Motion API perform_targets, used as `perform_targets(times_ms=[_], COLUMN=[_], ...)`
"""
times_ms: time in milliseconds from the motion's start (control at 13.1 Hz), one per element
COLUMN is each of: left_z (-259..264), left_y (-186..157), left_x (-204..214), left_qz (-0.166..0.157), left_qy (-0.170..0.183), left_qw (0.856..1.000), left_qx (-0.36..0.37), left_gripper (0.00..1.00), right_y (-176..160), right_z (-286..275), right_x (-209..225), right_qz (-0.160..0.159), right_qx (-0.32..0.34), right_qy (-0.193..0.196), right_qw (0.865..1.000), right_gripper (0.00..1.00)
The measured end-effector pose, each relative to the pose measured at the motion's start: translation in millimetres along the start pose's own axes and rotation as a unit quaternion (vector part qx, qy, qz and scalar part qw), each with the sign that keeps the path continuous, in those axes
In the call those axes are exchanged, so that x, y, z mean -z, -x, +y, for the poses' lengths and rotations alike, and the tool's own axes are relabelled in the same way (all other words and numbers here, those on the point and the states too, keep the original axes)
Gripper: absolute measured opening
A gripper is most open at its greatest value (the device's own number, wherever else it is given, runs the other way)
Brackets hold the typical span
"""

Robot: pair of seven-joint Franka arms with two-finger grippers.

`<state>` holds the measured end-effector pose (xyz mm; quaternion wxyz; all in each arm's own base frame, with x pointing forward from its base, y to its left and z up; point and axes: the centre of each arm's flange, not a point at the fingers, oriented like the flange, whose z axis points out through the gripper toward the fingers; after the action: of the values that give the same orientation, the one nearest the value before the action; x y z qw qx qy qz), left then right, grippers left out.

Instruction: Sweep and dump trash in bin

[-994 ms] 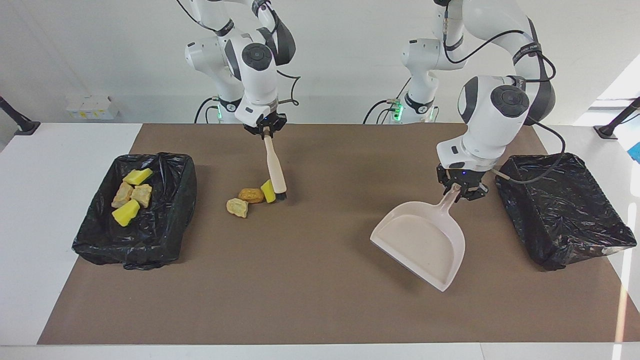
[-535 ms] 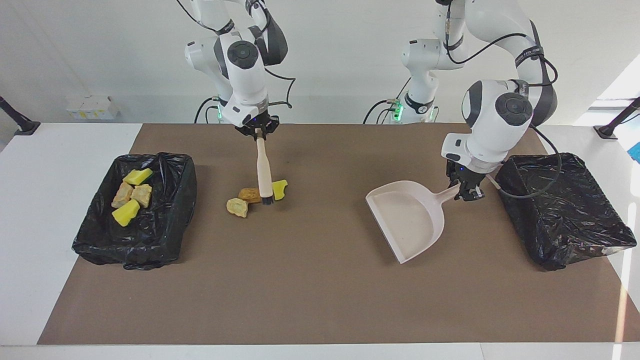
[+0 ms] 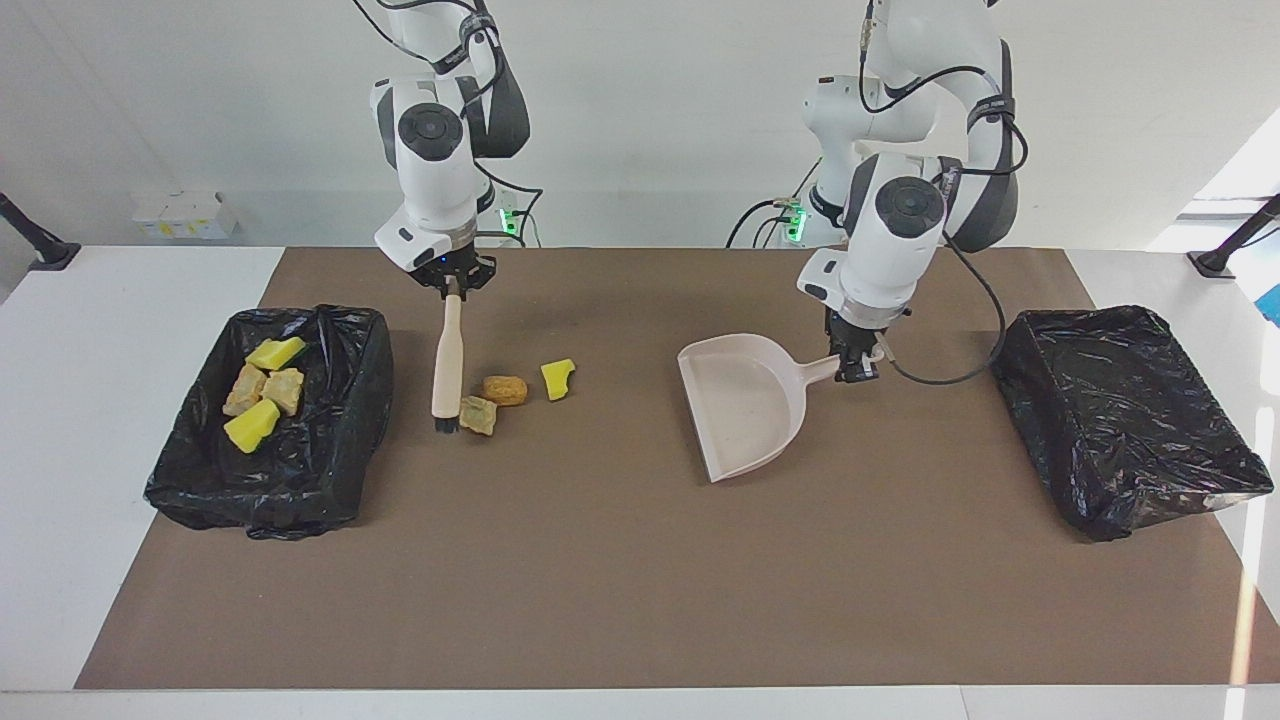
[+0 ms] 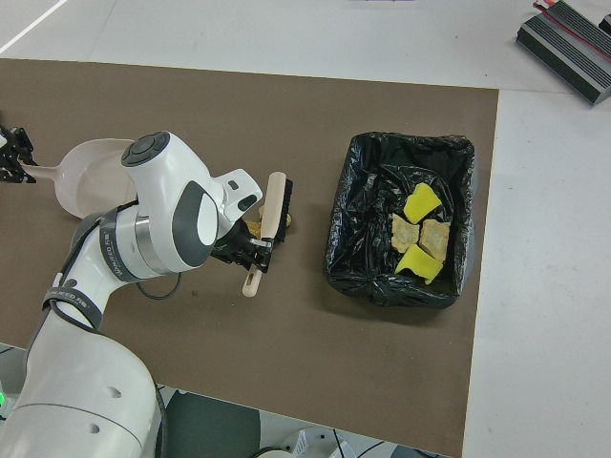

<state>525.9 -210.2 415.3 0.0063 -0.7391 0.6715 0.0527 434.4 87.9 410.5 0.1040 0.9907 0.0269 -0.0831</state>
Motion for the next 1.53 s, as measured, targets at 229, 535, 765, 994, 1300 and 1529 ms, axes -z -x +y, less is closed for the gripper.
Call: perform_targets(times_ms=[229, 535, 765, 994, 1300, 1529], left_z=[21, 50, 61, 78, 102, 112], left_y=[-23, -56, -63, -72, -85, -90], left_x=[-15, -32, -31, -34, -34, -33], left_qz=[-0.019, -0.027, -0.028, -0.031, -0.034, -0.034], left_qy=[0.001, 0.0, -0.003, -0.005, -0.009, -0.012], left_qw=[1.0, 1.0, 0.999, 0.999, 0.998, 0.999], left_qx=[-0.022, 0.016, 0.022, 0.041, 0.045, 0.037], left_gripper=[0.33, 0.33, 0.33, 0.33, 0.33, 0.33], right_y=[-3, 6, 16, 22, 23, 15], right_z=[31, 25, -9, -45, -100, -128], right_x=[-24, -46, -59, -51, -37, -37], right_qz=[-0.013, -0.029, -0.036, -0.044, -0.052, -0.063], right_qx=[0.004, 0.034, 0.032, -0.013, -0.082, -0.117], right_qy=[0.006, 0.007, -0.026, -0.08, -0.13, -0.177], right_qw=[1.0, 0.999, 0.999, 0.996, 0.987, 0.975], right_gripper=[0.27, 0.27, 0.27, 0.27, 0.27, 0.27])
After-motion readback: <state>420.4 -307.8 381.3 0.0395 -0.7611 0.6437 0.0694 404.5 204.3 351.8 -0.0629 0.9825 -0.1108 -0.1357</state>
